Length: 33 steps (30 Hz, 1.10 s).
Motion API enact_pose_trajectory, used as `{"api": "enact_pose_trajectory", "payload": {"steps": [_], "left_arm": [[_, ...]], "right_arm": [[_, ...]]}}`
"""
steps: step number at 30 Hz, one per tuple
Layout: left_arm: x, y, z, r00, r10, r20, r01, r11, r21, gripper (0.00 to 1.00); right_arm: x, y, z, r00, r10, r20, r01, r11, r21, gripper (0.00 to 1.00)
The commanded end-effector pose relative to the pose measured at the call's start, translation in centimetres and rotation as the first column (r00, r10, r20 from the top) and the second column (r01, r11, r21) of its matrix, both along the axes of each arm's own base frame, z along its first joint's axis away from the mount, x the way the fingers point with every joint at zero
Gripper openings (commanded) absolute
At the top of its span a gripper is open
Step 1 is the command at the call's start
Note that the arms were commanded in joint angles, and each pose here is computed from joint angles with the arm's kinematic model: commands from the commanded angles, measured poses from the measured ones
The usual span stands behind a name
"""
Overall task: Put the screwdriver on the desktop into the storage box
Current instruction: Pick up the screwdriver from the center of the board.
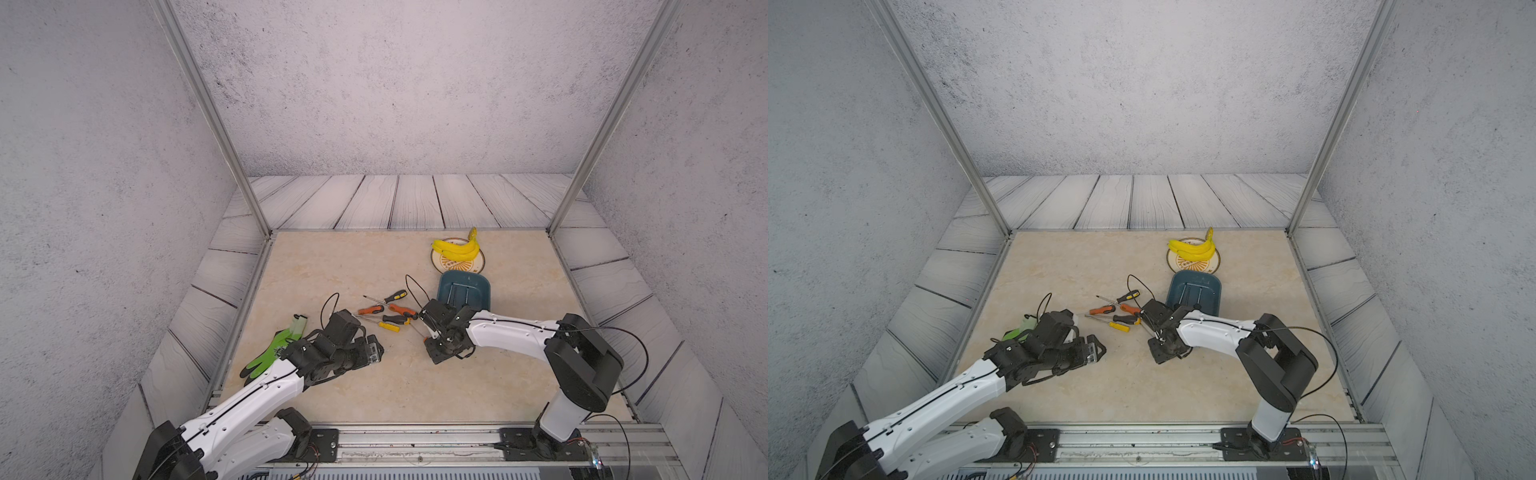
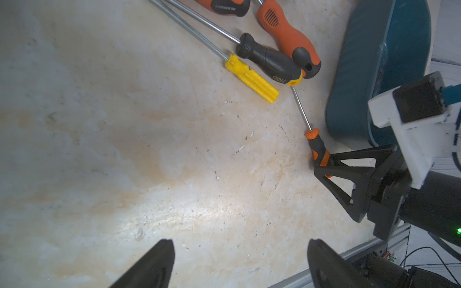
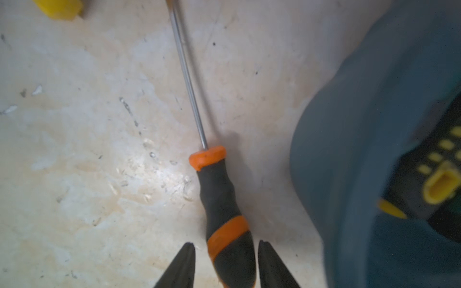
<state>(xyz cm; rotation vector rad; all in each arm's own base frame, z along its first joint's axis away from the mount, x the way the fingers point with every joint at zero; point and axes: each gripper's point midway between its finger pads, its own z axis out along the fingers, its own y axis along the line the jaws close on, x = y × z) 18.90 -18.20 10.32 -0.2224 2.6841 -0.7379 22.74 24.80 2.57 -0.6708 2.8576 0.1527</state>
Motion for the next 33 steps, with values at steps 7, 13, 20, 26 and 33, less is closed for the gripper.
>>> {"api": "enact_pose_trajectory", "payload": {"steps": [7, 13, 20, 26, 33], "left_arm": [[0.0, 0.3, -0.3, 1.0, 0.016, -0.001, -0.016, 1.0, -0.006, 0.9], [0.0, 0.4, -0.2, 1.0, 0.02, 0.004, -0.02, 1.0, -0.009, 0.9], [-0.1, 0.6, -0.3, 1.0, 0.024, 0.001, -0.024, 1.0, -0.01, 0.9], [-0.1, 0.7, -0.3, 1.0, 0.026, 0.001, -0.026, 1.0, -0.011, 0.9], [-0.1, 0.8, -0.2, 1.0, 0.029, 0.006, -0.029, 0.999, -0.014, 0.9]], "right_arm": [[1.2, 1.3, -0.3, 1.0, 0.011, 0.001, -0.011, 1.0, -0.019, 0.44], [1.5, 1.7, -0.5, 1.0, 0.016, 0.001, -0.016, 0.999, -0.031, 0.42], [1.2, 1.9, -1.2, 1.0, 0.019, -0.014, -0.019, 0.999, -0.04, 0.39], [0.3, 2.5, -0.9, 0.999, 0.03, -0.025, -0.031, 0.999, -0.029, 0.33], [-0.9, 2.7, -0.3, 0.999, 0.047, -0.028, -0.047, 0.999, -0.023, 0.26]]}}
